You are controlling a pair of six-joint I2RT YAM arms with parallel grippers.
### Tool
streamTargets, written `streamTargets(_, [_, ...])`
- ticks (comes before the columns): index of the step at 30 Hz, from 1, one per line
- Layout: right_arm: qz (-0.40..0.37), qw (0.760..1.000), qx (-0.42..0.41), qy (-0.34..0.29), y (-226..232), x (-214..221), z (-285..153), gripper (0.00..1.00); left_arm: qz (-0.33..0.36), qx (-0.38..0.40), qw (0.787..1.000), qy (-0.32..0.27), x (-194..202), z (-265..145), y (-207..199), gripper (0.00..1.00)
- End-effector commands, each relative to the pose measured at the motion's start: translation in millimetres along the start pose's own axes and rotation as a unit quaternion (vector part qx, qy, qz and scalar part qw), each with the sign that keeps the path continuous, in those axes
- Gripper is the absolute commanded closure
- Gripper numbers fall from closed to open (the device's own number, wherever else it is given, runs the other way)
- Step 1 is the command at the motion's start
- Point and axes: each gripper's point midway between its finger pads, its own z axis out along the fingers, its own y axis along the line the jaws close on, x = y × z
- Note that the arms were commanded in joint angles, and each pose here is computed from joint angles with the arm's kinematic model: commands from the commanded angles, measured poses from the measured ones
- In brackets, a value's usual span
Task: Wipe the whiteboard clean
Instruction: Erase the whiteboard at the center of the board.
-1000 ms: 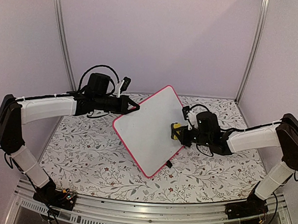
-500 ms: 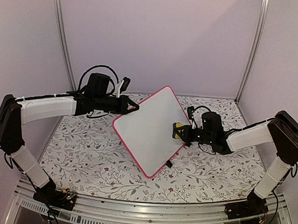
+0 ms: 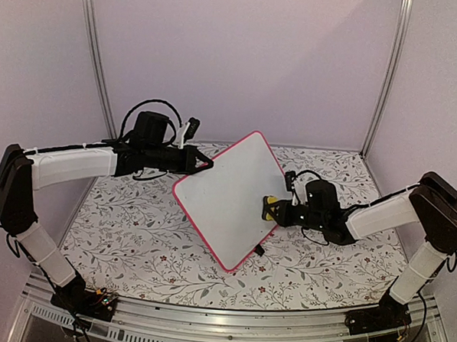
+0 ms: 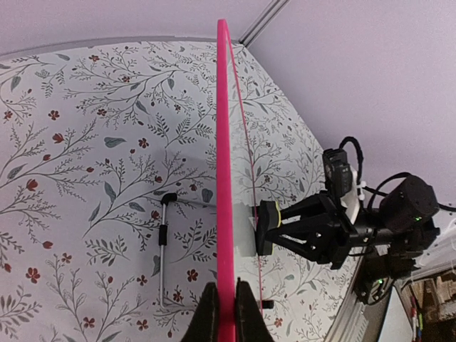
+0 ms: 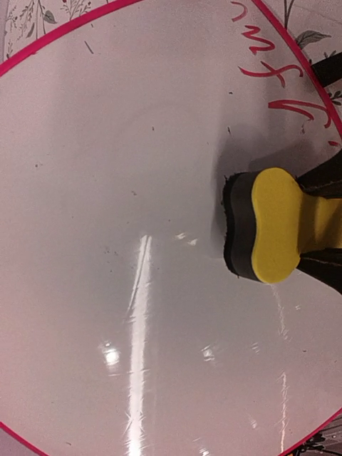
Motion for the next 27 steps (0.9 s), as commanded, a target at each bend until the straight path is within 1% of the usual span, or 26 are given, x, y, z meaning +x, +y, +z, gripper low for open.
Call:
streamTargets(1, [0.01, 0.998, 0.023, 0.061, -4, 44, -1, 0.89, 0.031, -0.009, 0.998, 0.051, 32, 6, 8, 1.0])
streamTargets(6, [0.006, 0.998, 0.046, 0.039, -9, 27, 1, 0.88, 0.031, -0.008, 0.998, 0.051, 33, 7, 8, 1.0])
streamTargets(13, [0.008, 0.998, 0.057, -0.016, -17, -36, 6, 0.88, 0.031, -0.009, 0.998, 0.051, 33, 7, 8, 1.0])
streamTargets(18, [0.002, 0.997, 0.072, -0.039, -27, -73, 11, 0.88, 0.031, -0.008, 0.998, 0.052, 33, 7, 8, 1.0])
streamTargets(22, [0.002, 0.996, 0.077, -0.036, -34, -78, 17, 0.88, 0.031, -0.008, 0.998, 0.051, 32, 7, 8, 1.0])
streamTargets(27, [0.011, 0.998, 0.069, -0.003, -40, -51, 22, 0.89, 0.03, -0.007, 0.998, 0.051, 32, 7, 9, 1.0])
